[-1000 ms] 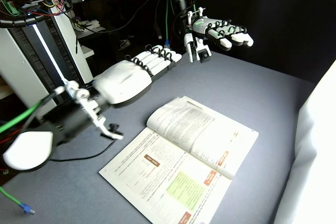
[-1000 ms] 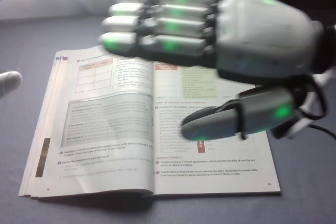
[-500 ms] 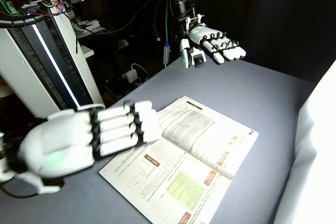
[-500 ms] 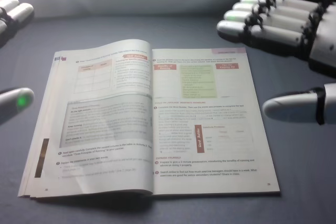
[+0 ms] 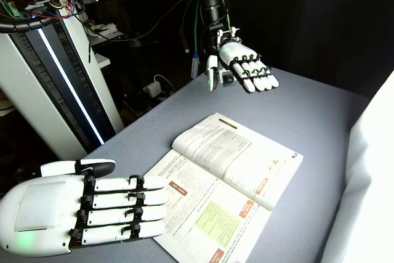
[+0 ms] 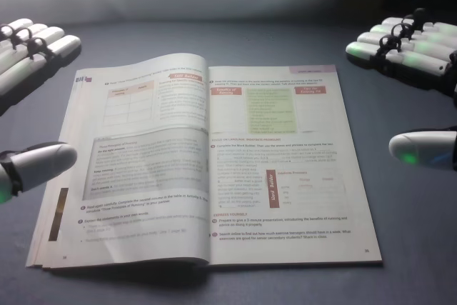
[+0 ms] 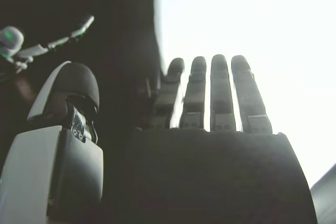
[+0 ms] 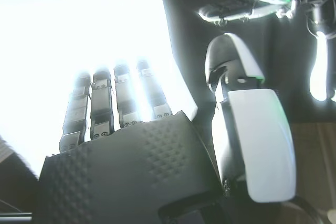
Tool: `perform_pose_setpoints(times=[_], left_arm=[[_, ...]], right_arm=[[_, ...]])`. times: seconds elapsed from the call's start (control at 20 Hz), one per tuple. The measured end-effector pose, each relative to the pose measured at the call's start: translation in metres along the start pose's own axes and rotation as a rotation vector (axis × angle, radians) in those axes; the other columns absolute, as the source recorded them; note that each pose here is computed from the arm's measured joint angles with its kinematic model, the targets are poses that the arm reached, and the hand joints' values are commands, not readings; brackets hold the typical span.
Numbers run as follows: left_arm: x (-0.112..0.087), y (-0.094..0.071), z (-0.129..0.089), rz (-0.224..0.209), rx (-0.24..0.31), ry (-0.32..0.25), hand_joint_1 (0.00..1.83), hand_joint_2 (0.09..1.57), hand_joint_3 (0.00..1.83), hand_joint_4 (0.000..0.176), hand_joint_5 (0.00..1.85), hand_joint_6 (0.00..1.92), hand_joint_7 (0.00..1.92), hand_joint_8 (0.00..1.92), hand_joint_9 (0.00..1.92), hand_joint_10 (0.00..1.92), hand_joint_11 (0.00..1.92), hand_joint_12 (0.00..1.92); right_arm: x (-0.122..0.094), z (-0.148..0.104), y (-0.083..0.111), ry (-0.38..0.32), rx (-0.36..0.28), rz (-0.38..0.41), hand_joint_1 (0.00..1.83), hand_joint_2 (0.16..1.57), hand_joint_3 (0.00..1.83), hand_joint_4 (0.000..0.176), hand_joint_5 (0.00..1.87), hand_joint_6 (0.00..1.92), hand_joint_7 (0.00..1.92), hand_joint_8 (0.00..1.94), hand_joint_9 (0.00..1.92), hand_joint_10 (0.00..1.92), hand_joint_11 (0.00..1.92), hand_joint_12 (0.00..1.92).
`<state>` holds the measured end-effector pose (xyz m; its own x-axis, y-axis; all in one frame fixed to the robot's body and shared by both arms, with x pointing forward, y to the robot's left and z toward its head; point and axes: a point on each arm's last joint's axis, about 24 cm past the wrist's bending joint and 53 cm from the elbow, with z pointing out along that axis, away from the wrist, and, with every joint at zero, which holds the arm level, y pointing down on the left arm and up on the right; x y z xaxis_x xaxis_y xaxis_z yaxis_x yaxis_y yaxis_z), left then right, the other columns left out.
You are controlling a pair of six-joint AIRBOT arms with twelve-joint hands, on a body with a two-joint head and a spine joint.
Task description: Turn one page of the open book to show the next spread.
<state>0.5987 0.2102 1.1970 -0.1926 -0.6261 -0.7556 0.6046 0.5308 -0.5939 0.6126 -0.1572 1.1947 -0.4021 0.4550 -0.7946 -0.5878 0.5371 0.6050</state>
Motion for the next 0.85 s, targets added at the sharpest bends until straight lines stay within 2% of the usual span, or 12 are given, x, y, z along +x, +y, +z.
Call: perform_pose_setpoints(times=[0.1, 0.15, 0.2, 0.3, 0.35, 0.4, 0.45, 0.6, 0.75, 0.8, 0.85], left_arm=[[0.002, -0.003, 0.003, 0.001, 0.015, 0.009, 0.02, 1.29, 0.00, 0.019, 0.00, 0.00, 0.00, 0.00, 0.00, 0.00, 0.00, 0.00], [0.003, -0.003, 0.004, 0.000, 0.015, 0.013, 0.07, 1.29, 0.00, 0.026, 0.00, 0.00, 0.00, 0.00, 0.00, 0.00, 0.00, 0.00], [0.004, -0.002, 0.004, -0.003, 0.013, 0.014, 0.14, 1.28, 0.00, 0.025, 0.00, 0.00, 0.00, 0.00, 0.00, 0.00, 0.00, 0.00], [0.004, -0.001, 0.004, -0.013, 0.009, 0.016, 0.18, 1.27, 0.00, 0.055, 0.00, 0.00, 0.00, 0.00, 0.00, 0.00, 0.00, 0.00], [0.004, -0.001, 0.004, -0.016, 0.009, 0.015, 0.17, 1.27, 0.00, 0.049, 0.00, 0.00, 0.00, 0.00, 0.00, 0.00, 0.00, 0.00], [0.003, -0.001, 0.004, -0.017, 0.009, 0.013, 0.17, 1.27, 0.00, 0.032, 0.00, 0.00, 0.00, 0.00, 0.00, 0.00, 0.00, 0.00], [0.003, 0.000, 0.004, -0.018, 0.006, 0.010, 0.17, 1.29, 0.00, 0.000, 0.00, 0.00, 0.00, 0.00, 0.00, 0.00, 0.00, 0.00], [-0.002, -0.001, 0.004, -0.021, 0.008, -0.009, 0.20, 1.27, 0.00, 0.000, 0.00, 0.00, 0.00, 0.00, 0.00, 0.00, 0.00, 0.00], [-0.006, -0.001, 0.004, -0.031, 0.014, -0.038, 0.31, 1.23, 0.00, 0.000, 0.00, 0.00, 0.00, 0.00, 0.00, 0.00, 0.00, 0.00], [-0.006, 0.000, 0.004, -0.034, 0.010, -0.041, 0.40, 1.24, 0.00, 0.000, 0.00, 0.00, 0.00, 0.00, 0.00, 0.00, 0.00, 0.00], [-0.006, 0.000, 0.003, -0.034, 0.011, -0.043, 0.37, 1.24, 0.00, 0.012, 0.00, 0.00, 0.00, 0.00, 0.00, 0.00, 0.00, 0.00]], right_arm=[[-0.001, -0.007, -0.005, -0.026, 0.013, 0.020, 0.00, 1.25, 0.01, 0.000, 0.00, 0.00, 0.00, 0.00, 0.00, 0.00, 0.00, 0.00], [-0.003, -0.013, -0.009, -0.046, 0.027, 0.036, 0.00, 1.25, 0.01, 0.000, 0.00, 0.00, 0.00, 0.00, 0.00, 0.00, 0.00, 0.00], [-0.006, -0.017, -0.012, -0.058, 0.038, 0.038, 0.00, 1.27, 0.02, 0.000, 0.00, 0.00, 0.00, 0.00, 0.00, 0.00, 0.00, 0.00], [-0.013, -0.026, -0.016, -0.103, 0.052, 0.058, 0.00, 1.30, 0.03, 0.000, 0.00, 0.00, 0.00, 0.00, 0.00, 0.00, 0.00, 0.00], [-0.015, -0.029, -0.015, -0.116, 0.046, 0.059, 0.03, 1.30, 0.03, 0.000, 0.00, 0.00, 0.00, 0.00, 0.00, 0.00, 0.00, 0.00], [-0.015, -0.032, -0.016, -0.125, 0.048, 0.066, 0.01, 1.30, 0.02, 0.000, 0.00, 0.00, 0.00, 0.00, 0.00, 0.00, 0.00, 0.00], [-0.017, -0.034, -0.015, -0.136, 0.043, 0.068, 0.03, 1.31, 0.02, 0.000, 0.00, 0.00, 0.00, 0.00, 0.00, 0.00, 0.00, 0.00], [-0.025, -0.038, -0.013, -0.172, 0.034, 0.074, 0.08, 1.32, 0.02, 0.000, 0.00, 0.00, 0.00, 0.00, 0.00, 0.00, 0.00, 0.00], [-0.033, -0.041, -0.007, -0.204, 0.006, 0.075, 0.07, 1.30, 0.00, 0.000, 0.00, 0.00, 0.00, 0.00, 0.00, 0.00, 0.00, 0.00], [-0.034, -0.041, -0.005, -0.209, -0.002, 0.077, 0.06, 1.30, 0.00, 0.000, 0.00, 0.00, 0.00, 0.00, 0.00, 0.00, 0.00, 0.00], [-0.036, -0.041, -0.004, -0.216, -0.009, 0.076, 0.04, 1.31, 0.00, 0.006, 0.00, 0.00, 0.00, 0.00, 0.00, 0.00, 0.00, 0.00]])
